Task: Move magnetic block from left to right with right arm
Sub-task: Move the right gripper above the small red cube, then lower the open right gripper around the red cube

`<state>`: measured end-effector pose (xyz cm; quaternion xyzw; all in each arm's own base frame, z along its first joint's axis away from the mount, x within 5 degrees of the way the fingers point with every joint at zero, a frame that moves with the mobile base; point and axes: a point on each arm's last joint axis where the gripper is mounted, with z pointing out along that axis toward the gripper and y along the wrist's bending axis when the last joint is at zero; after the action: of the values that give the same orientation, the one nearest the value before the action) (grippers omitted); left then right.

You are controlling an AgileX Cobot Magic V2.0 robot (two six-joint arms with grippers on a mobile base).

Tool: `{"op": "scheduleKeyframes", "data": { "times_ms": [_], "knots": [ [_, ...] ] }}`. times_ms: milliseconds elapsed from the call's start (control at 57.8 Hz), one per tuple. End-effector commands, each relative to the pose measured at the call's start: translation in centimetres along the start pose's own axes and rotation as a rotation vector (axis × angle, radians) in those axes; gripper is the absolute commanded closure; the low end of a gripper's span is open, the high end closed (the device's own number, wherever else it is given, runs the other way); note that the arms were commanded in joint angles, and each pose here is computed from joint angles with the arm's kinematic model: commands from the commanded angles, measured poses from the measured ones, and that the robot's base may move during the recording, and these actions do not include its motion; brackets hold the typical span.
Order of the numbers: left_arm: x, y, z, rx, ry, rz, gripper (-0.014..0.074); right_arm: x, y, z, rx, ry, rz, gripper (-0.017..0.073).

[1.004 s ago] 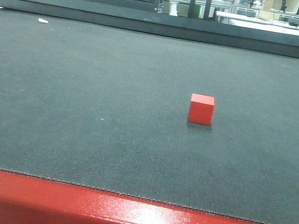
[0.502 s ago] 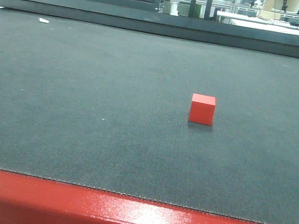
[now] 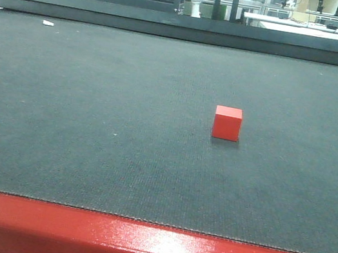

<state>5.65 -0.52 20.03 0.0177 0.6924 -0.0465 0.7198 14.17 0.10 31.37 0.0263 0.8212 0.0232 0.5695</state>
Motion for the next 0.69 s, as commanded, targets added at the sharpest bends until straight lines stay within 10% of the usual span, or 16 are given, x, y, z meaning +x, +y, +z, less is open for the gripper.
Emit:
{"op": "scheduleKeyframes", "data": {
  "times_ms": [0,312,675],
  "knots": [
    [-0.6,0.0,-0.1,0.002,-0.088,-0.011,0.072,-3.2,1.2,1.1,-0.059,-0.025,-0.023,-0.0065],
    [-0.6,0.0,-0.1,0.002,-0.088,-0.011,0.072,-8.1,9.3,6.9,-0.249,0.273,0.118,-0.0064],
    [-0.6,0.0,-0.1,0.002,-0.088,-0.011,0.072,-8.5,17.1,15.6,-0.112,0.544,0.085,-0.0064]
  ]
}}
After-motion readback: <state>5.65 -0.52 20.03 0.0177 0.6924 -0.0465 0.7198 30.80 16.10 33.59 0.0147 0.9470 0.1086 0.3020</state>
